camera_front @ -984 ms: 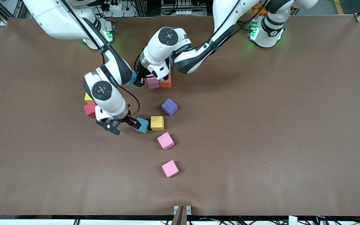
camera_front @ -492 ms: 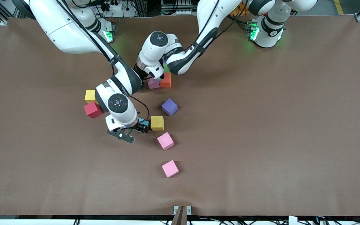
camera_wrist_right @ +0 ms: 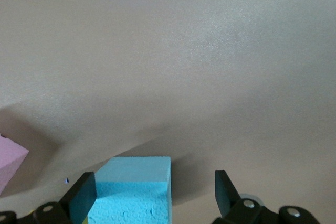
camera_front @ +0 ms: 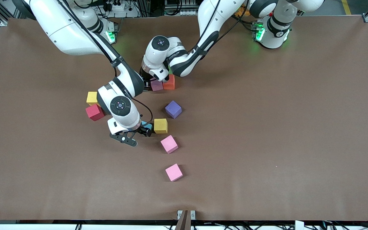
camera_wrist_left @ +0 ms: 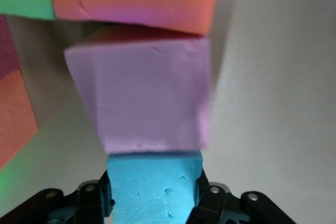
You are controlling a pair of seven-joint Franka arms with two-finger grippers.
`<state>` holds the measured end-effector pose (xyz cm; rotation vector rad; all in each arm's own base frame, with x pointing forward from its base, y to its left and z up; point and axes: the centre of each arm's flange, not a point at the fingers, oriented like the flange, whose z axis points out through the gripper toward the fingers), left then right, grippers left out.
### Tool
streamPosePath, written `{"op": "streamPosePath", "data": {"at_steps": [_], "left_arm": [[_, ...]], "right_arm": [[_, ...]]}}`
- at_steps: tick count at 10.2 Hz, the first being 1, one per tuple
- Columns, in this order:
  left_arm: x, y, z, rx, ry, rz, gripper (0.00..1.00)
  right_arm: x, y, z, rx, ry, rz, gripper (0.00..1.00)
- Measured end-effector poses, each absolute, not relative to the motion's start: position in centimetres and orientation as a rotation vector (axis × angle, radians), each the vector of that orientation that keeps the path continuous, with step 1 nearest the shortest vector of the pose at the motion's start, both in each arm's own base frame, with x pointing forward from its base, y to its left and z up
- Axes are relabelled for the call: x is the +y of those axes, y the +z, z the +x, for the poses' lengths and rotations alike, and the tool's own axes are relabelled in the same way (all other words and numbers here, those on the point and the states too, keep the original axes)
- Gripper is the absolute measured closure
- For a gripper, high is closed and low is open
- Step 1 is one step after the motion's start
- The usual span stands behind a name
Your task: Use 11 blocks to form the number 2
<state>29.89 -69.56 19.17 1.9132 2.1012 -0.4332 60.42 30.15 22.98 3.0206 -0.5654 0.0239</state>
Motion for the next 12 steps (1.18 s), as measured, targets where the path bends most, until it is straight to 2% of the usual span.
{"op": "streamPosePath", "data": {"at_steps": [5,12], "left_arm": [[-69.9,19.3,29.3,2.109,-0.411,1.955,0.42],[-70.0,19.5,28.4,2.096,-0.325,2.074,0.45]], "right_arm": [[30.6,23.9,60.9,-0.55,0.046,3.035,0.0],[31.0,20.4,58.7,-0.509,0.009,3.053,0.0]]}}
